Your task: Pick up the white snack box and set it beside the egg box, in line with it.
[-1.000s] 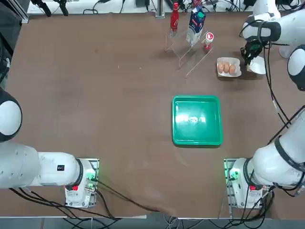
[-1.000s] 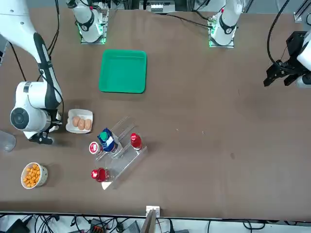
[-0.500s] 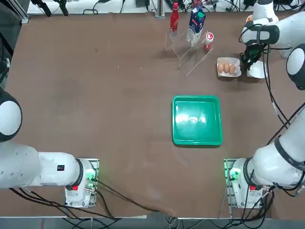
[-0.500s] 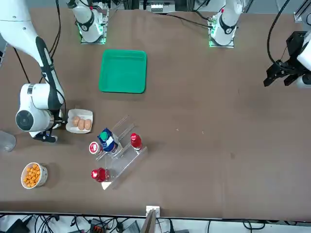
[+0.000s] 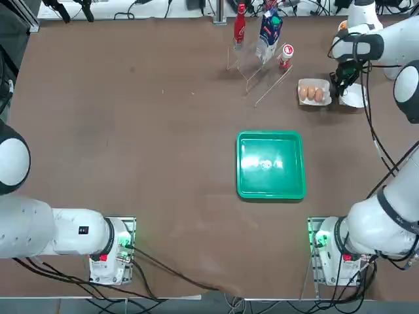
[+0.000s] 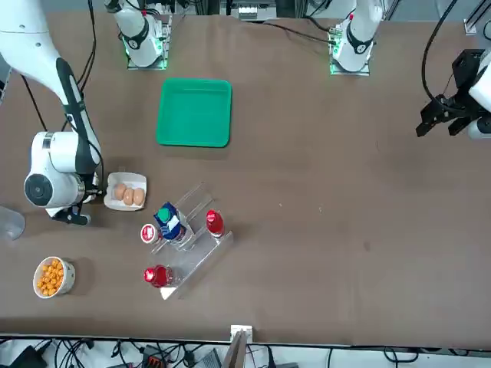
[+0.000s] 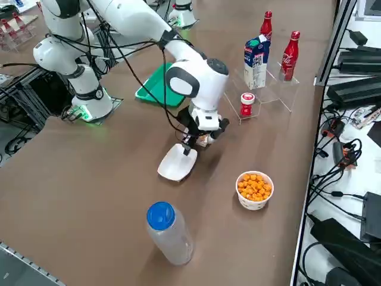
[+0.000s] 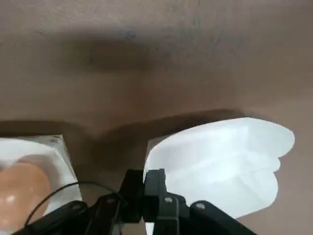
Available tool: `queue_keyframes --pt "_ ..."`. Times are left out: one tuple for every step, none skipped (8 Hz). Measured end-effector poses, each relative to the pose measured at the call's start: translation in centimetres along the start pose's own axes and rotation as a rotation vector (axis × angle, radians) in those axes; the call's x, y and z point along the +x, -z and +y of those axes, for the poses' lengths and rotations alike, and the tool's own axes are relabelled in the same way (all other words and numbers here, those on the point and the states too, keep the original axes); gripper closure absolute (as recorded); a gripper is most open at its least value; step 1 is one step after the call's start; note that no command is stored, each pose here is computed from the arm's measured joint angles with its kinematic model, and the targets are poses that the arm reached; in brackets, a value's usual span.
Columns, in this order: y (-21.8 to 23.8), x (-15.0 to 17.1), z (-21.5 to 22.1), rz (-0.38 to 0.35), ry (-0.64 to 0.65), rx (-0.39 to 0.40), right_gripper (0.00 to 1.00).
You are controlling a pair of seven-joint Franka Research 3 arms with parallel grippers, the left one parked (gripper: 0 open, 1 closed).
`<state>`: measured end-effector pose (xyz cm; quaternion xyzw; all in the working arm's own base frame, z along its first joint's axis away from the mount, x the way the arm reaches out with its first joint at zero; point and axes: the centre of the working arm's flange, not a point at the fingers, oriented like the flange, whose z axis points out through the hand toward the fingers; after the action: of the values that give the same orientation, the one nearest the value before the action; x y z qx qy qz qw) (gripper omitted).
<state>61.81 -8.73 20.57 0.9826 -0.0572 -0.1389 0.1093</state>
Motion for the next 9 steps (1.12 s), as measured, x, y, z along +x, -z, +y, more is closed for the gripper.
queue_keyframes --pt "0.01 0.00 -0.05 0.000 0.023 -0.001 0.98" --pt "0.05 0.03 -0.11 0.003 0.040 -0.004 0.98" --pt "0.12 0.05 -0.29 0.007 0.050 -0.010 0.98" --pt "0.16 0.06 -0.41 0.009 0.056 -0.013 0.98" --pt "0.17 0.07 -0.42 0.010 0.060 -0.015 0.98" --pt "0.19 0.09 -0.41 0.012 0.061 -0.015 0.96" --pt "0.19 0.10 -0.41 0.012 0.061 -0.015 0.81" --pt "0.19 0.10 -0.41 0.013 0.061 -0.015 0.64" --pt "0.25 0.10 -0.40 0.014 0.061 -0.015 0.43"
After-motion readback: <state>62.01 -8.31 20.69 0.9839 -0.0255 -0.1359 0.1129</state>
